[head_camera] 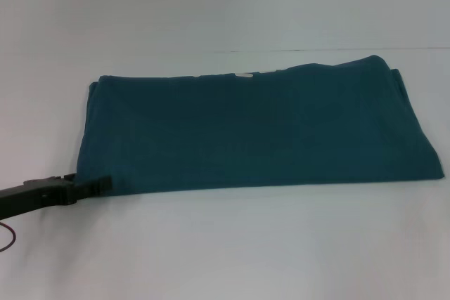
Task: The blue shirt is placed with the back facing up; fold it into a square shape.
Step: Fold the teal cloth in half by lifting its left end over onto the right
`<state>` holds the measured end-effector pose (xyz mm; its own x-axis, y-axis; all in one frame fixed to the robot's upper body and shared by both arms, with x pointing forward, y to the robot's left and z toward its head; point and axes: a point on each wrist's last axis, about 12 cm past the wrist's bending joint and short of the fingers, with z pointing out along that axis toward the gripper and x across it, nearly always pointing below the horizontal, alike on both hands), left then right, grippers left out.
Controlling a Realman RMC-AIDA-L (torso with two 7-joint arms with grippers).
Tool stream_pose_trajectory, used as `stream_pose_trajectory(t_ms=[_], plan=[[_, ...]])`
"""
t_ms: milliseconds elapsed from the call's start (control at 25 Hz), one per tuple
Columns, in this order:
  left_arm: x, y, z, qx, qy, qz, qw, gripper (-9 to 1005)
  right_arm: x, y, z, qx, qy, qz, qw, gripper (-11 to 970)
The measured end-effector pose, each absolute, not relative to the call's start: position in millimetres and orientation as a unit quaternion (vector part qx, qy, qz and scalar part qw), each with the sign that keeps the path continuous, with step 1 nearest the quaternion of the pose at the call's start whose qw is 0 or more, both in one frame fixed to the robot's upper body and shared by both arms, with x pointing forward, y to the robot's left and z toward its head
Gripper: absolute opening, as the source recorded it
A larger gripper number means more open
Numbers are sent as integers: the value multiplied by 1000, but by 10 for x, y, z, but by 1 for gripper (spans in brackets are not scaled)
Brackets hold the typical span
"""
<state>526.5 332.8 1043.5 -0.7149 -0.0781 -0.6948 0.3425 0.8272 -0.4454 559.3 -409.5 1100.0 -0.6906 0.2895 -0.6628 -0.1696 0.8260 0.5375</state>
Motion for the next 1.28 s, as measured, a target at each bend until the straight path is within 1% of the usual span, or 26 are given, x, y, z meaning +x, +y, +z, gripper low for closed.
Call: stream_pose_trajectory(t_ms=[400,640,840,1160,1280], plan=[[5296,3297,10458,90,882,-283,366,878,5594,-4086,10993,34,871,294,392,823],[5313,3309,10472,91,882,-280,368,675,5591,-4079,10988,33,871,294,392,823],[5328,3318,10487,91,882,-279,370,442,5574,-4089,10977,35,872,293,392,822],[5348,3323,10504,91,881,-278,371,229,5553,-4102,10962,37,873,292,390,822],[5358,3335,10523,91,881,-276,374,122,5555,-4099,10948,36,876,288,386,822]])
